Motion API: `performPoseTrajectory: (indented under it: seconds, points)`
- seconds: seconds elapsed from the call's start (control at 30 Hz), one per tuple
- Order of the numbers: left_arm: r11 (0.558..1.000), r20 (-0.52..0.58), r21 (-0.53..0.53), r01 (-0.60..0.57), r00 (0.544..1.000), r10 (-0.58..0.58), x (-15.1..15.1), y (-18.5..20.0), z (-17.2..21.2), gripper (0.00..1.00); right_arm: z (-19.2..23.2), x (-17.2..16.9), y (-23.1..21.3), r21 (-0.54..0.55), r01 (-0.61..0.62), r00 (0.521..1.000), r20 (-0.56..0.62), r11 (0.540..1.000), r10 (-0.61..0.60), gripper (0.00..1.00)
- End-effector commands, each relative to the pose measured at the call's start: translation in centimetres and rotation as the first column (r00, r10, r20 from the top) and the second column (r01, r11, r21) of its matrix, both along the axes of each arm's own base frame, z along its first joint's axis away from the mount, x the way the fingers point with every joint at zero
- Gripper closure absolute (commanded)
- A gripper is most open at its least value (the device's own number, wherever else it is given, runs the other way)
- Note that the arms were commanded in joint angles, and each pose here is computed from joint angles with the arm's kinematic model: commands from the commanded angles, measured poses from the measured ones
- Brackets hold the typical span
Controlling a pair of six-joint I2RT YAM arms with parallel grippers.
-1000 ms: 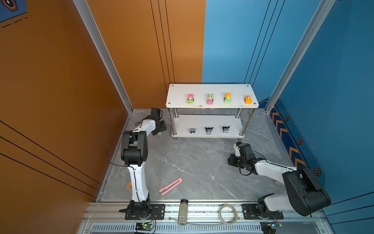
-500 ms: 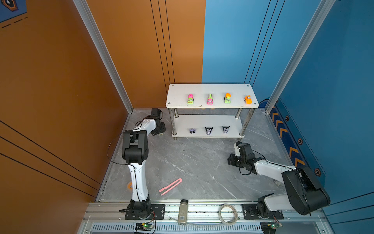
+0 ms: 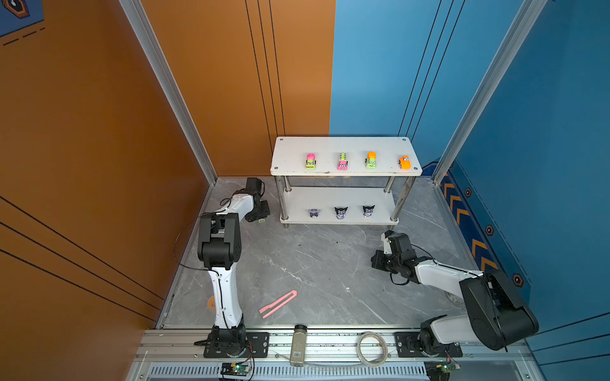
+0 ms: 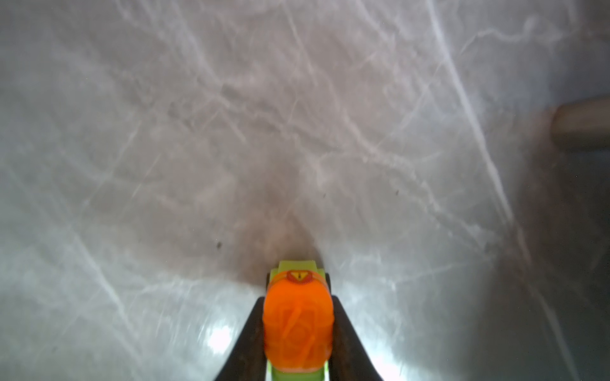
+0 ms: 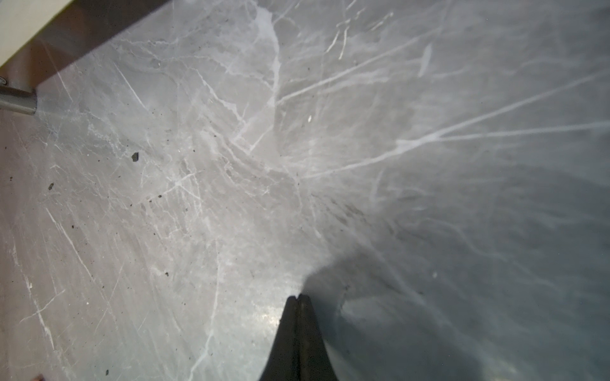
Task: Place and organize the plastic toys onto the shelf
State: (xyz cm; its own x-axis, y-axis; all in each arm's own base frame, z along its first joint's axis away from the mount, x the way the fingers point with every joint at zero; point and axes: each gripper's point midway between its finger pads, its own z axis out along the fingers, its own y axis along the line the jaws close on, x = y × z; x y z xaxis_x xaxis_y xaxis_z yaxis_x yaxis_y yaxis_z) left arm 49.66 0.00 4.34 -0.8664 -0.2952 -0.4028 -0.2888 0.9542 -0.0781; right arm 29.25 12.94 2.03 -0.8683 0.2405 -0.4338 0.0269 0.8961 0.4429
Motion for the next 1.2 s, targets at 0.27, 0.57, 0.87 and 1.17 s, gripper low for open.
performPoseTrajectory:
  seconds: [0.27,0.57,0.87,1.17]
  points:
    - [0.979,0.258,0.127,-0.159,0.958,0.122,-6.4,3.6,14.3,0.83,0.8,0.0,0.2,0.026,-0.001,1.000,0.008,1.000,0.001,1.00]
    - [0.982,0.489,0.170,-0.082,0.872,-0.012,-9.6,-1.3,27.1,0.84,1.3,-0.2,0.6,0.047,-0.013,1.000,0.017,0.999,0.012,1.00]
    - [0.968,0.579,0.178,0.179,0.776,-0.250,-10.2,-10.8,37.1,0.82,2.0,-0.3,0.7,0.056,-0.018,0.999,0.033,0.998,0.016,1.00]
    - [0.921,0.504,0.216,0.324,0.771,-0.389,-8.7,-15.9,38.0,0.82,2.4,-0.4,0.5,0.051,-0.015,0.999,0.043,0.999,0.013,1.00]
